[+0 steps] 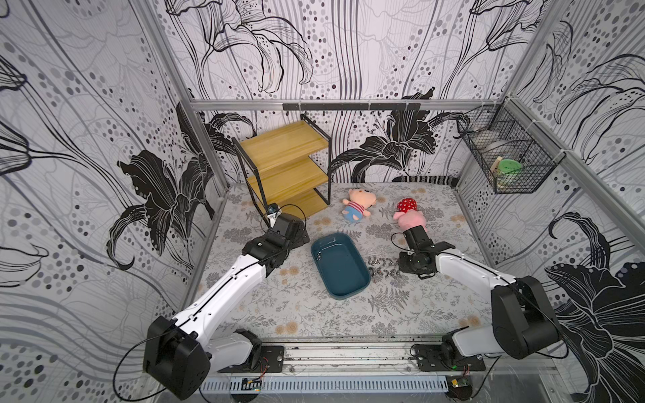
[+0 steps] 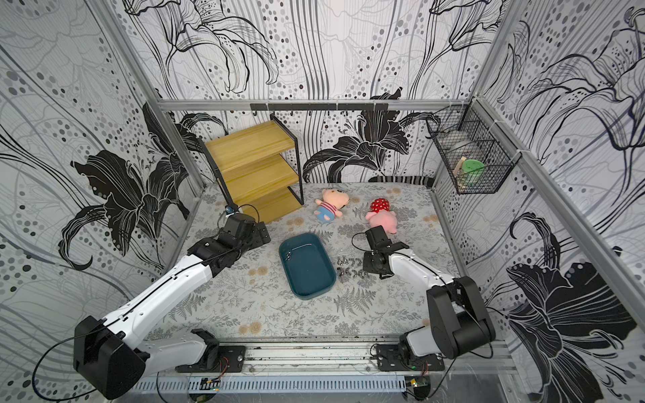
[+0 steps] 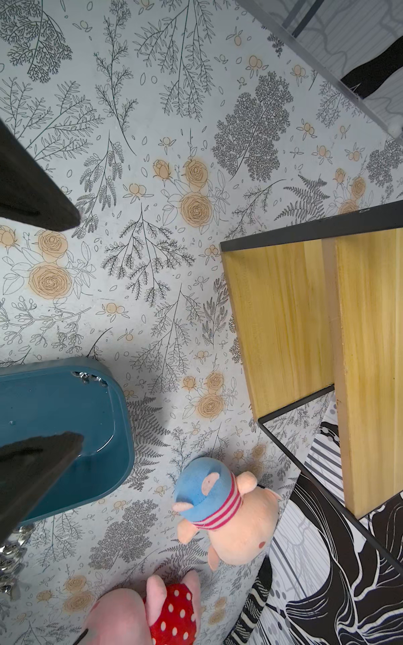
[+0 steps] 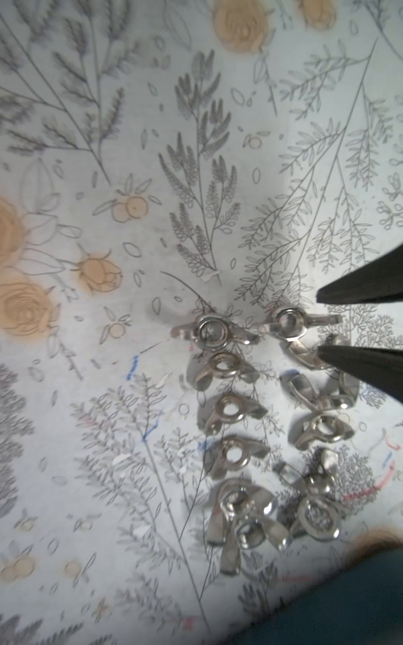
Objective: Take out the wing nut from the storage box
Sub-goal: Place the wing nut at the center of the board, then pick up the wing nut from the storage box.
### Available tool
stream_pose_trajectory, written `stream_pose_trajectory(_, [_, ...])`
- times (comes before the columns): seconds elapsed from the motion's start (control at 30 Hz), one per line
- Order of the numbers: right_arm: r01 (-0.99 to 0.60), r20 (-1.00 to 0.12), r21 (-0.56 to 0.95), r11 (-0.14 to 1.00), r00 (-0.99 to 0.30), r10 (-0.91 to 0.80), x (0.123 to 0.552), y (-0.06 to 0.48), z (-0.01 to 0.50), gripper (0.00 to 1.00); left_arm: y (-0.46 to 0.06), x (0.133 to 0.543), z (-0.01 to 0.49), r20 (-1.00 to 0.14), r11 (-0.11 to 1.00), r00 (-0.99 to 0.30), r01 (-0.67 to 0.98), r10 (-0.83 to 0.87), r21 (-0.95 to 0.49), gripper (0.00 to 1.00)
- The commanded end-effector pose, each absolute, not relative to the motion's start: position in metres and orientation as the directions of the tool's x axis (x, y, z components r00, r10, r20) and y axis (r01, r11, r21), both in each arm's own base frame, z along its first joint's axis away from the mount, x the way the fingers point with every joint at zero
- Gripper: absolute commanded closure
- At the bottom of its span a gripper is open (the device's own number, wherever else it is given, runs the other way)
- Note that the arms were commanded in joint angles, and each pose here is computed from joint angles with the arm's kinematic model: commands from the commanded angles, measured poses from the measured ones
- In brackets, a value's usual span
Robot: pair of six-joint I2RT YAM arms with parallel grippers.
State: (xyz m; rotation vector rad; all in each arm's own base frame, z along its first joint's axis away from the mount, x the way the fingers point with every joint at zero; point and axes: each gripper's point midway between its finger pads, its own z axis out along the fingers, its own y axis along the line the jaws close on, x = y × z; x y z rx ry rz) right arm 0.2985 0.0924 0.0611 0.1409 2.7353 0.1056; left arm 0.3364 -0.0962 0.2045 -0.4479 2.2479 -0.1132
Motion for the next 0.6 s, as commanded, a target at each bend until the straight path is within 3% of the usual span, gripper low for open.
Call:
stream_pose_trajectory(0.0, [0.061,-0.452,0.104,0.993,-0.886,0.101,0.307,0.097,0.096,0.74,-0.100,0.340,0.214,-0.728,0.929,-0.579,-0.275,-0.367,-0.249,0.05])
stream_pose_trajectory(0.57, [-0.299,-0.576,0.149,0.943,-0.801,-0.163,0.322,0.279,0.160,0.73,-0.106,0.340,0.210,-0.723,0.930,-0.587,-0.270,-0.365,-0.249,0.05])
